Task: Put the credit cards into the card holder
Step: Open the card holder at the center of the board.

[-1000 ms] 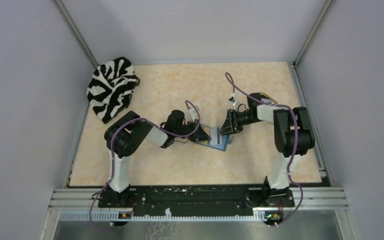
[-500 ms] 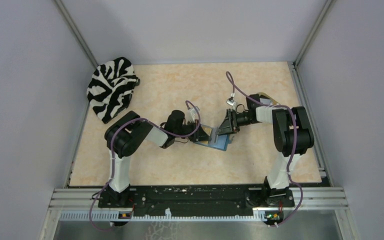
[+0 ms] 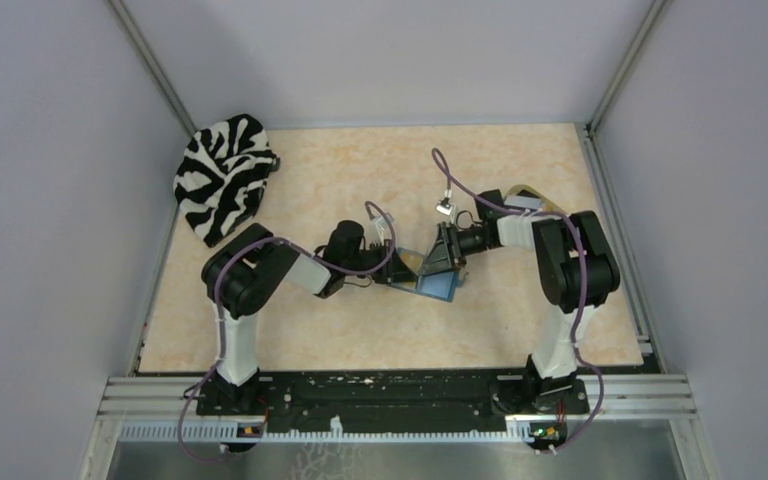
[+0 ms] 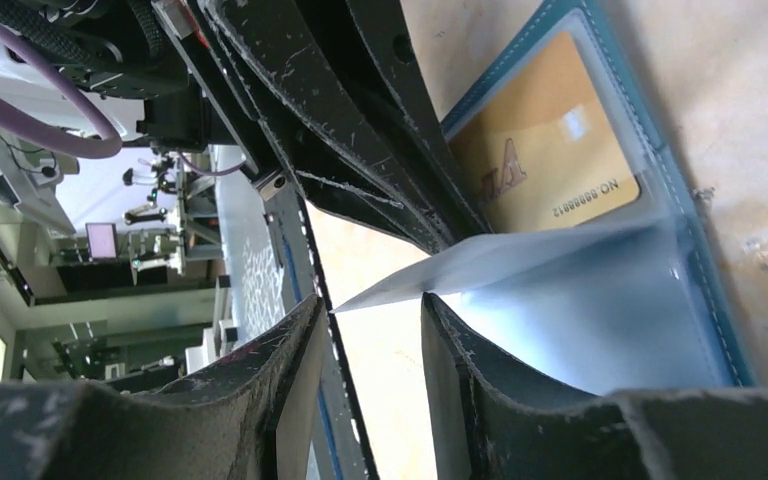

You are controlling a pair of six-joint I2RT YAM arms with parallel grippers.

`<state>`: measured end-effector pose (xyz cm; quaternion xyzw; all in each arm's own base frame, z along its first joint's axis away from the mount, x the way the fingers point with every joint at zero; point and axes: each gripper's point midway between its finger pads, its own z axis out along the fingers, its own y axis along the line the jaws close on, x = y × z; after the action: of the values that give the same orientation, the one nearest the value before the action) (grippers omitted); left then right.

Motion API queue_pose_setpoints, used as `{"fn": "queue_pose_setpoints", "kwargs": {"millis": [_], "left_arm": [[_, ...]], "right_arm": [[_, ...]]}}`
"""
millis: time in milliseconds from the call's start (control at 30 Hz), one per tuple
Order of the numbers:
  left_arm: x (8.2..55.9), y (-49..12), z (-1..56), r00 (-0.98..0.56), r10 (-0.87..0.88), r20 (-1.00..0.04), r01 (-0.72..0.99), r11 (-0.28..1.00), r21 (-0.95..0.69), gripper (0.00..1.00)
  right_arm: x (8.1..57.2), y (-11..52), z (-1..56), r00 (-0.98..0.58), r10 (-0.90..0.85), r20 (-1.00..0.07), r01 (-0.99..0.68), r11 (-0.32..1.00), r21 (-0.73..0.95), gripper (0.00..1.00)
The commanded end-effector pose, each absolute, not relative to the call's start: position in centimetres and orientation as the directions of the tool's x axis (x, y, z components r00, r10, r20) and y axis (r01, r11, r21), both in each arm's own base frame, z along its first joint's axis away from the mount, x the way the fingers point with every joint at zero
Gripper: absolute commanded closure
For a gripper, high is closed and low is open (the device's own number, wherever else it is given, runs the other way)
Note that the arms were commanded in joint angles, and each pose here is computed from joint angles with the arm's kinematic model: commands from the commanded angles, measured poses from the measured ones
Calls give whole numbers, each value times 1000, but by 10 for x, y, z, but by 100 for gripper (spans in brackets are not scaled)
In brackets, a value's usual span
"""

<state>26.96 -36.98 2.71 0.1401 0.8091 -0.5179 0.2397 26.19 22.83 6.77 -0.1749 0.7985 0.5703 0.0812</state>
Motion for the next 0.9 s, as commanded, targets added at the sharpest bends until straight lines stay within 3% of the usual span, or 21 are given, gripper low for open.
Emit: {"fn": "queue_pose_setpoints", "kwargs": {"millis": [0, 367, 500, 733, 867], "left_arm": [[276, -354, 28, -848, -44, -528, 453, 457, -766, 81], [290, -314, 53, -794, -105, -599, 471, 516, -715, 78], [293, -298, 66, -737, -116, -666, 505, 560, -657, 68], [293, -284, 87, -669, -134, -731, 565, 546, -618, 56], [295, -270, 100, -631, -174, -756, 580, 542, -608, 54]], "right_arm": [[275, 236, 71, -901, -212, -378, -426, 274, 862, 59], [303, 242, 59, -885, -228, -406, -464, 354, 812, 60], [310, 244, 54, -867, -255, -429, -499, 404, 767, 62], [333, 236, 56, -749, -357, -558, -657, 504, 560, 76], [348, 227, 42, -656, -489, -575, -737, 576, 352, 77]]}}
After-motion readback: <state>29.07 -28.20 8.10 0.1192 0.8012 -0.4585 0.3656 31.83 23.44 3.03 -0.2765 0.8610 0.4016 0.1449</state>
